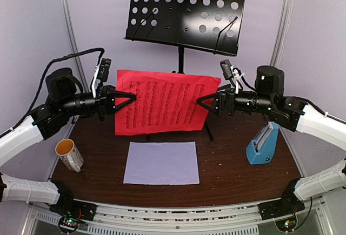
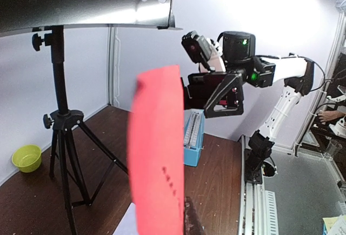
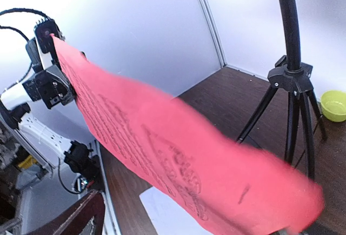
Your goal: Set up the instrument practice props
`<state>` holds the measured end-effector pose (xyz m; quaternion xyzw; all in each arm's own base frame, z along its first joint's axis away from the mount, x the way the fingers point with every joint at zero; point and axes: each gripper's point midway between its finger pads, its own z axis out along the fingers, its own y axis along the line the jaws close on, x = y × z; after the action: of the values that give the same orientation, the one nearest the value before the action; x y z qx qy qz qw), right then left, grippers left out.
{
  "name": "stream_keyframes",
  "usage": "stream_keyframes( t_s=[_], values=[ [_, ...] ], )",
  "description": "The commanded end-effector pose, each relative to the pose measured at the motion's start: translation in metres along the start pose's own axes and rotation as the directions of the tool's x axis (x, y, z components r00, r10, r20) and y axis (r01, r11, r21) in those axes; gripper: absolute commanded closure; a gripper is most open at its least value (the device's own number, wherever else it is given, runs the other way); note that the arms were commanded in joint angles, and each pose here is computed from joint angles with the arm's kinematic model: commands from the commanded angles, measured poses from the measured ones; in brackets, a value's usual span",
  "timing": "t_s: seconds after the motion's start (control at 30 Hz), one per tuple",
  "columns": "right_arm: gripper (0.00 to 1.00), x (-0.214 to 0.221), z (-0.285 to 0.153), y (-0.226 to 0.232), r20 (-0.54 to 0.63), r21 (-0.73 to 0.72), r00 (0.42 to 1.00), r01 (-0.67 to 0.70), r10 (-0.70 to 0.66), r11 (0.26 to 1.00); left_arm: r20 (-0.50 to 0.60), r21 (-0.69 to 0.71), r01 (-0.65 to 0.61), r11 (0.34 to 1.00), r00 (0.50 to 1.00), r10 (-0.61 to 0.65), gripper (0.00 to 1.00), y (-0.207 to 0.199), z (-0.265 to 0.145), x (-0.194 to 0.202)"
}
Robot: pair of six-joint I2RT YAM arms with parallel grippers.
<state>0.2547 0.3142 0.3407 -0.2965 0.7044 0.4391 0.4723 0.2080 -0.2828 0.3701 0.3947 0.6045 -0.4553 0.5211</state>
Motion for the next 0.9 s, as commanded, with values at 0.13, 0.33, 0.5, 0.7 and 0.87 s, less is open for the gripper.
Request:
stream_keyframes(
  t_s=[0.13, 0.33, 0.5, 0.7, 0.87],
  values=[
    [0.41, -0.028, 0.005, 0.018, 0.132, -0.131, 0.989, -0.041, 0.058, 0.991, 0.178, 0.114, 0.005, 0.993, 0.984, -0.026, 1.00, -0.021, -0.005, -0.051],
    [0.98, -0.033, -0.001, 0.021, 0.120, -0.112, 0.993, 0.008, 0.005, 0.994, 0.154, 0.076, 0.034, 0.997, 0.987, -0.045, 1.00, -0.012, -0.003, -0.035],
    [1.00, -0.009, -0.006, 0.010, -0.041, -0.028, 0.995, 0.090, -0.091, 0.996, -0.024, -0.195, 0.031, 0.980, 0.999, -0.037, 0.50, 0.028, -0.010, -0.002],
    [1.00, 0.026, -0.025, 0.005, -0.290, 0.004, 0.926, 0.252, -0.240, 0.968, -0.325, -0.320, -0.152, 0.935, 0.945, 0.043, 0.19, 0.052, -0.031, 0.030],
    [1.00, 0.035, -0.032, 0.017, -0.367, -0.027, 0.886, 0.294, -0.283, 0.955, -0.367, -0.167, -0.213, 0.963, 0.920, 0.140, 0.02, 0.030, -0.017, 0.025]
  ],
)
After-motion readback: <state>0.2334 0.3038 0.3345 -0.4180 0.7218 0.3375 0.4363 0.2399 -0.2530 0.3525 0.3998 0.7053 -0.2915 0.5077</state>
